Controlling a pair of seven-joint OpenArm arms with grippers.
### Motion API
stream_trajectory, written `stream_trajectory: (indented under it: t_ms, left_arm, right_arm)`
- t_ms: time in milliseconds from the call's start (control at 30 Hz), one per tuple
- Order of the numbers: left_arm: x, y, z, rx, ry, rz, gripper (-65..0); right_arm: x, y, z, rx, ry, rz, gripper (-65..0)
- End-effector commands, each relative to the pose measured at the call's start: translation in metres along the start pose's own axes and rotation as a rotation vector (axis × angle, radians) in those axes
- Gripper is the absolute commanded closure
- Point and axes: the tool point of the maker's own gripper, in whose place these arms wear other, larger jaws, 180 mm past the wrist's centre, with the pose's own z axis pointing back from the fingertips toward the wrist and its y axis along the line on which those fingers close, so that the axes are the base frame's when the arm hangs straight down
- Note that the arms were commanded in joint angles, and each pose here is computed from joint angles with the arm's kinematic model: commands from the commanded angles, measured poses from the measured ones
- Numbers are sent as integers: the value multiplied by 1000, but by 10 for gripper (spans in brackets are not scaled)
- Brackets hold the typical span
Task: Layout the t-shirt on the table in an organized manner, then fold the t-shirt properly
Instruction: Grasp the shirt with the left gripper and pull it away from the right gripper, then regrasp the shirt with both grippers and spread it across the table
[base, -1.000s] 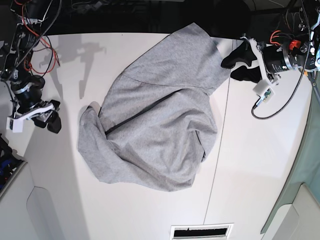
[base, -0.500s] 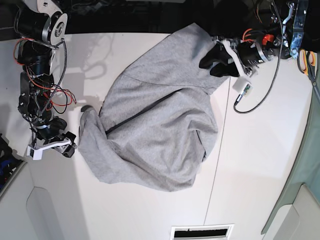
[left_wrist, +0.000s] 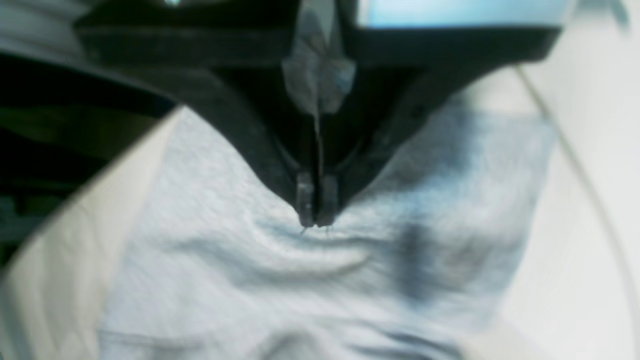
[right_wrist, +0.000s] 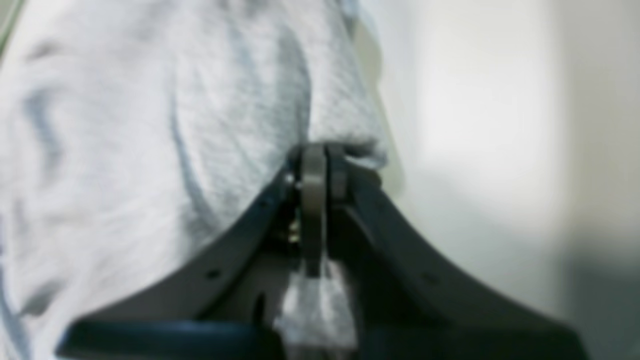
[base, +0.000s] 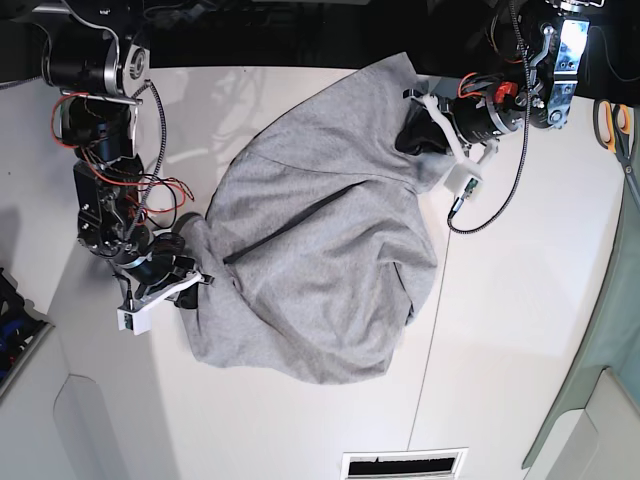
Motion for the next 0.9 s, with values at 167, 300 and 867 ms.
stream_trajectory:
  t_ms: [167,300,867]
  left_arm:
    - [-7,82,8,204,158,-16,0]
    - [8,126,12,283,199,1,0]
    - [109,130,46,121,36,-28,-248]
  right_arm:
    - [24,-9,63,6,-131,-35,0]
    - [18,-11,116,0,-201,-26,0]
    - [-16,-12,170,-76,-200,14,-336]
